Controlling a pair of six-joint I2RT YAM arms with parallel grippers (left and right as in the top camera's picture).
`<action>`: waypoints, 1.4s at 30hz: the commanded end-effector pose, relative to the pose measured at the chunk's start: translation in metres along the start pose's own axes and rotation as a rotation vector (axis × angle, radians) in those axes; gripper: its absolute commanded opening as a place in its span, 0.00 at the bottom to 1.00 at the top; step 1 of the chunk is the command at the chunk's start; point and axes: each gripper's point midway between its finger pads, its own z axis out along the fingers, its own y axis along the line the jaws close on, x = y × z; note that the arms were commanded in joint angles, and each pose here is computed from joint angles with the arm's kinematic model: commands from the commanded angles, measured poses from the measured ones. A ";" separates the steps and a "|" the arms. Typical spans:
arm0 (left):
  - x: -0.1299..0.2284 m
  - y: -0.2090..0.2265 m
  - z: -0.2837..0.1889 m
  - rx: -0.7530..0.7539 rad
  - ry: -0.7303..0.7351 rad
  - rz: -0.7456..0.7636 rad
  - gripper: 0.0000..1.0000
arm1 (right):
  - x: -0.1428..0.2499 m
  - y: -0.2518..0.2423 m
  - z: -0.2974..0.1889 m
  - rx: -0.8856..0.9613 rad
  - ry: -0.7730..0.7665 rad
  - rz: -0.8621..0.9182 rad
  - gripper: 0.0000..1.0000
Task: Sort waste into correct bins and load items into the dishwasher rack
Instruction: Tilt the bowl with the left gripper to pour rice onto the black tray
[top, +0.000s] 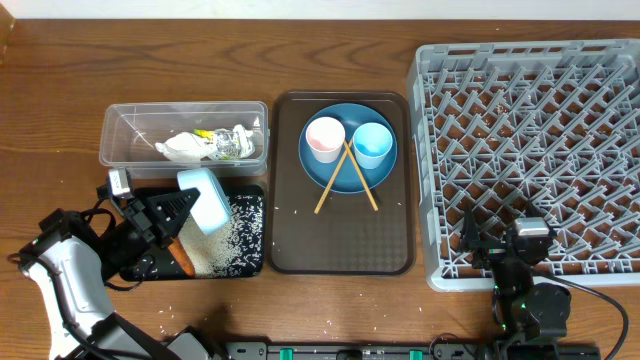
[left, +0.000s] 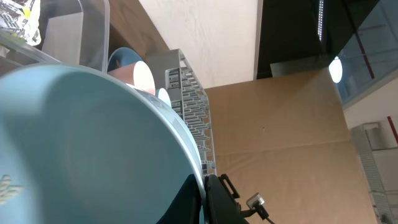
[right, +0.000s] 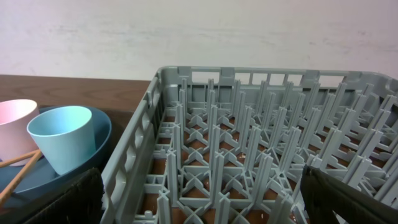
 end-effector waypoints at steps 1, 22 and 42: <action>-0.002 0.000 -0.001 0.010 -0.013 0.033 0.06 | 0.001 -0.002 0.000 0.008 0.004 -0.014 0.99; -0.001 0.007 -0.006 -0.031 -0.021 -0.097 0.06 | 0.001 -0.002 0.000 0.008 0.004 -0.014 0.99; 0.016 0.009 -0.004 -0.073 0.030 -0.157 0.06 | 0.001 -0.002 0.000 0.008 0.004 -0.014 0.99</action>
